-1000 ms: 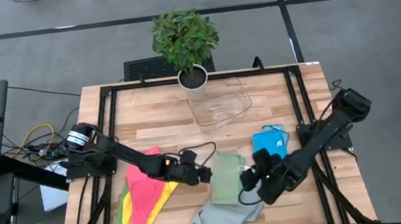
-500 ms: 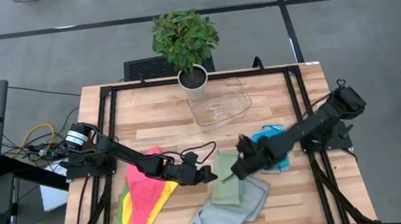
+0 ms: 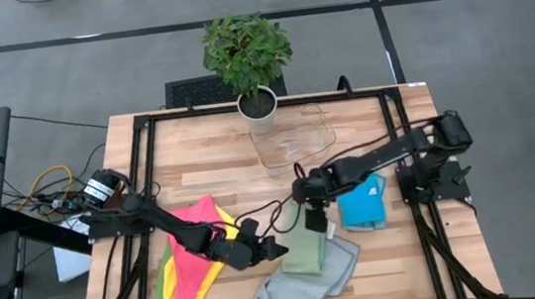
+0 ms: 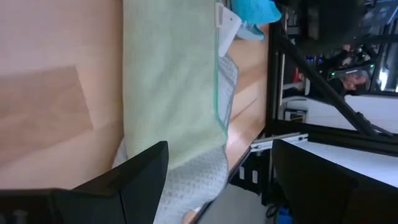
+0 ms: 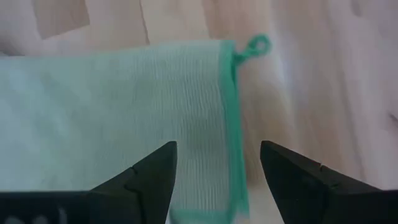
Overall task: Fold microfiber towels
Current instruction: Stack the light green microfiber cloth on top of the blue microfiber cloth
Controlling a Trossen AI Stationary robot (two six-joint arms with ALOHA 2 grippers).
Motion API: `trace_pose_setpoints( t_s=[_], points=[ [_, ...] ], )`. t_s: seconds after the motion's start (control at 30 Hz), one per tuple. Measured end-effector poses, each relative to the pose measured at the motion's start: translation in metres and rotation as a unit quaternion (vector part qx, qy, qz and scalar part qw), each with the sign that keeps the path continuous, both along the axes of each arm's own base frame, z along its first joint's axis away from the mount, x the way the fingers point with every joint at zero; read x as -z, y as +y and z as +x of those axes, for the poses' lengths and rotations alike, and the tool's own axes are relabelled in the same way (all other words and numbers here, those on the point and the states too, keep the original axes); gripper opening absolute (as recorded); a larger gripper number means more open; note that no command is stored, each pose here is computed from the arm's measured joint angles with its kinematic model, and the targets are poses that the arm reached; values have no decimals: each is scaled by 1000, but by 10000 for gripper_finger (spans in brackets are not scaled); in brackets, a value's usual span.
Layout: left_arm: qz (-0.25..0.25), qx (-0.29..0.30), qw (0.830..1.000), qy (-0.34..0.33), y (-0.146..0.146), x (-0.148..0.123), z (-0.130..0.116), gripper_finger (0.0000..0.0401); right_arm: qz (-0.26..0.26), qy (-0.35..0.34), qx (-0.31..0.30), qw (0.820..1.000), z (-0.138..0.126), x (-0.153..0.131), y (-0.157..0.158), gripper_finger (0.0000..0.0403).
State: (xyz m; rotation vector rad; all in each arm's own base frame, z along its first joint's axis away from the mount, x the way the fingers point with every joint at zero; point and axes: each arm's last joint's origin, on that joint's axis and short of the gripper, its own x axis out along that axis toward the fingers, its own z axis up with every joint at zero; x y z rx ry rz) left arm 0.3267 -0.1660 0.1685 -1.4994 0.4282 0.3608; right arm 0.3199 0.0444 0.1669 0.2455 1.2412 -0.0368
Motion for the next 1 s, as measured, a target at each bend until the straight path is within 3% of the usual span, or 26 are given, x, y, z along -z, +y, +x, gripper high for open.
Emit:
trace_pose_setpoints(
  t_s=[0.2, 0.33, 0.43, 0.6, 0.63, 0.9, 1.0],
  points=[
    [-1, -1, 1000, -10, -14, -1, -7, 279, -4, 41, -35, 999, 9, 34, -1, 258],
    [4, -3, 1000, -16, -20, -2, -11, 279, 33, 57, -43, 997, 10, 41, -2, 236],
    [7, -6, 1000, -16, -21, -2, -12, 279, 26, 56, -55, 997, 10, 42, 0, 174],
    [10, -7, 1000, -16, -21, -2, -12, 279, 47, 56, -58, 996, 11, 43, -2, 36],
    [10, -8, 1000, -16, -20, -1, -12, 279, 51, 58, -54, 996, 11, 43, -3, 26],
    [-1, 3, 1000, -15, -20, -2, -11, 279, 48, 70, -14, 996, 2, 31, -8, 27],
    [-4, 6, 1000, -15, -19, -2, -10, 279, 29, 79, 34, 996, -3, 23, -19, 27]
  ],
)
